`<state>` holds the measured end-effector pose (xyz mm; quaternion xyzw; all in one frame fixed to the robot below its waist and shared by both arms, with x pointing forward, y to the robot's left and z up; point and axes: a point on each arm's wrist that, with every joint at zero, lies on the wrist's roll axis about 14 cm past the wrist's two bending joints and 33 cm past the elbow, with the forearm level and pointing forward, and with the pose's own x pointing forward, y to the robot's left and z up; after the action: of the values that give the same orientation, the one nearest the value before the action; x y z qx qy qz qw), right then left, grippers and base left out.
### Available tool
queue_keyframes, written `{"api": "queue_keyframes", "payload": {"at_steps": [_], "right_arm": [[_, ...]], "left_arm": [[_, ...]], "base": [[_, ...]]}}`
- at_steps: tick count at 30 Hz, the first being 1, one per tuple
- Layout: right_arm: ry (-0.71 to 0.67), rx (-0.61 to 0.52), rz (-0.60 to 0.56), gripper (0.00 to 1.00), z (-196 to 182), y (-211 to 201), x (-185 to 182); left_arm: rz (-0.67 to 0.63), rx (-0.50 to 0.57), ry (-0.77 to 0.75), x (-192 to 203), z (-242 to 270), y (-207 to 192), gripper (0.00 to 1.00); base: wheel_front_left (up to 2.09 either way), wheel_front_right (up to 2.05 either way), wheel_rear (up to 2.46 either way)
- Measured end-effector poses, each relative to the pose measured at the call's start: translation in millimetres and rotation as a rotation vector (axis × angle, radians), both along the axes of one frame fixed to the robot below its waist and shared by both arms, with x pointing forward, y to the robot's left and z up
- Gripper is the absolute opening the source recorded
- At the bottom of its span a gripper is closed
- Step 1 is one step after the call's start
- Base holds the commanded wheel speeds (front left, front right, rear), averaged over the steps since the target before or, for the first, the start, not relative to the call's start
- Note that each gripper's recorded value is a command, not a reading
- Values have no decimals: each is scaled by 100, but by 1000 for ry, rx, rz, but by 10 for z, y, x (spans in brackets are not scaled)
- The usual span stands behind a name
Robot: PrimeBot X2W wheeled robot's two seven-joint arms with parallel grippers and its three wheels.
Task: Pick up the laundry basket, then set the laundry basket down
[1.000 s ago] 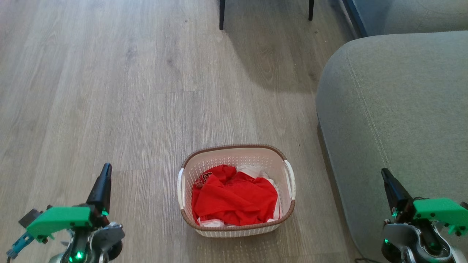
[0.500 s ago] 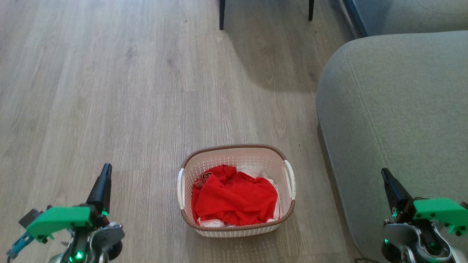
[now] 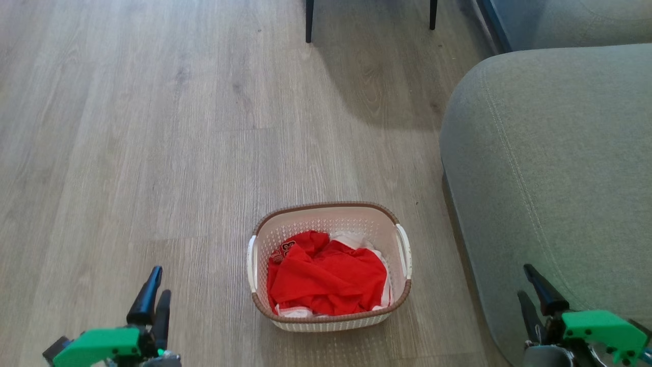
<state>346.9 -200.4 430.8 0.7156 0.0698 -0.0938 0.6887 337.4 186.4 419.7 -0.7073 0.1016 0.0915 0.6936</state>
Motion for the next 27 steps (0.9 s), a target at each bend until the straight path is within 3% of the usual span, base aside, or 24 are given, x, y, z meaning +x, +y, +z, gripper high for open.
{"api": "queue_keyframes", "payload": {"at_steps": [14, 27], "right_arm": [[-9, -74, 13, 100, 44, 34, 20], [-42, -229, 49, 100, 164, 85, 67]], "left_arm": [[-14, 73, -32, 49, 115, -37, 100], [-56, 229, -55, 96, 234, -99, 100]], "base": [[0, 0, 0], [0, 0, 0]]}}
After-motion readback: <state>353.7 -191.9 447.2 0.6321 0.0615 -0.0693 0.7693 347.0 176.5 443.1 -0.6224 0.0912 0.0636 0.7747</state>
